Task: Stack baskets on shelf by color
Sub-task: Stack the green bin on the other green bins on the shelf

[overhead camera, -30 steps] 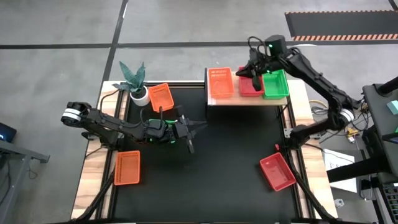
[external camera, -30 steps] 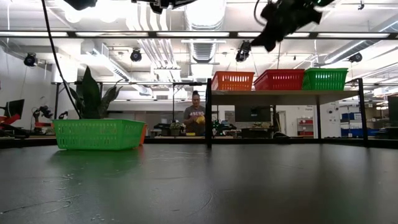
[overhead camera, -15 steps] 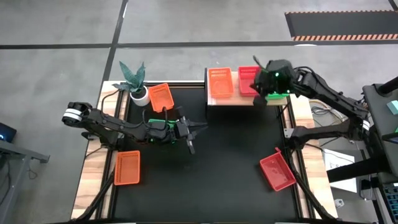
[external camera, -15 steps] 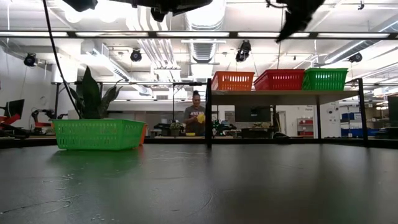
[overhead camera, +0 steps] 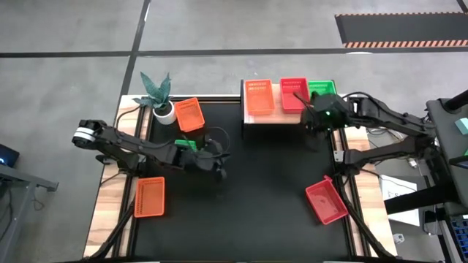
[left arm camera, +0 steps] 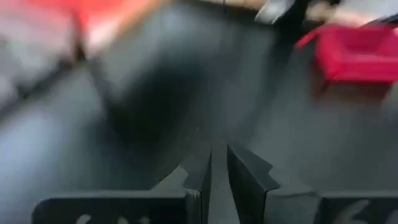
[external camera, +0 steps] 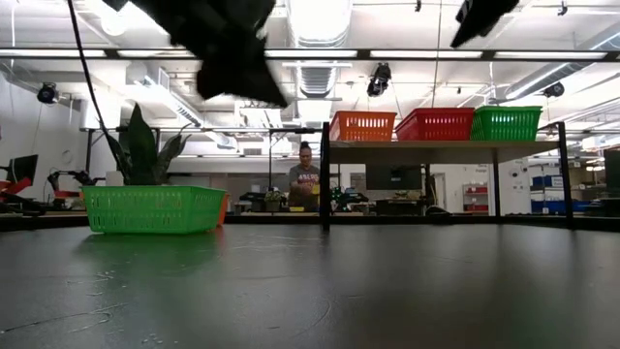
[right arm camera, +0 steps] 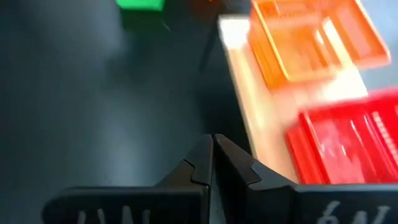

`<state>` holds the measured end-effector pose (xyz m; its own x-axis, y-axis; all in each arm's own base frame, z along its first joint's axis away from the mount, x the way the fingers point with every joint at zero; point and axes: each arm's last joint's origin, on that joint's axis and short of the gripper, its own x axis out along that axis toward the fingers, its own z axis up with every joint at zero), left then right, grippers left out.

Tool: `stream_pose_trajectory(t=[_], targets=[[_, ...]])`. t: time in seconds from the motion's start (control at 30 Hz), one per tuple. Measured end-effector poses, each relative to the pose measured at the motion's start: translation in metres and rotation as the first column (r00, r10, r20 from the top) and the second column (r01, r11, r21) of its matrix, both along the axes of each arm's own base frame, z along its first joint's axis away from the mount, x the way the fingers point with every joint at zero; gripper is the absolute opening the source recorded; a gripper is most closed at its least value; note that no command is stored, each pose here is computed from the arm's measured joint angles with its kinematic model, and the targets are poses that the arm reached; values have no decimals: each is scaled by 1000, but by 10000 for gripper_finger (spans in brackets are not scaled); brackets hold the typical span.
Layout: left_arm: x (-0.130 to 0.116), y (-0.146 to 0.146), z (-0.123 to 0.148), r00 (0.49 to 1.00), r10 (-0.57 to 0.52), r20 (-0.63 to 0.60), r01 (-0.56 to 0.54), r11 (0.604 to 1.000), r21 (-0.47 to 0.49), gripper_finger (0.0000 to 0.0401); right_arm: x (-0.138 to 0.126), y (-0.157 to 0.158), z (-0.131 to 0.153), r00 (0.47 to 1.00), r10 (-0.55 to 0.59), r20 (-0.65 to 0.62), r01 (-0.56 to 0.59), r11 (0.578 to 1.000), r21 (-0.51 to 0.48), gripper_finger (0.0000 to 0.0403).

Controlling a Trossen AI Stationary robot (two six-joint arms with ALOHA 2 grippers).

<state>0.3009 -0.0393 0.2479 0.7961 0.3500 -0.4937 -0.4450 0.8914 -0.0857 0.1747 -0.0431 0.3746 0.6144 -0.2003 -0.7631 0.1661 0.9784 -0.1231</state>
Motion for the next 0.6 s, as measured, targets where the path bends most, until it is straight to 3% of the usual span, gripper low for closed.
stream_pose_trajectory(t=[0.1, 0.2, 0.4, 0.6], targets=[[-14, 5, -7, 959, 216, -182, -251, 947, -199, 36, 4, 11, 4, 997, 62, 49, -62, 998, -12, 9], [-23, 8, -17, 891, 344, -296, -418, 876, -241, 36, 7, 19, 5, 991, 113, 65, -113, 993, -17, 9], [-20, 7, -23, 877, 362, -316, -449, 851, -272, 36, 11, 29, 3, 991, 124, 51, -122, 992, -38, 9], [-22, 14, -28, 847, 398, -353, -490, 843, -224, 36, 12, 33, 0, 992, 121, 32, -120, 992, -47, 9]])
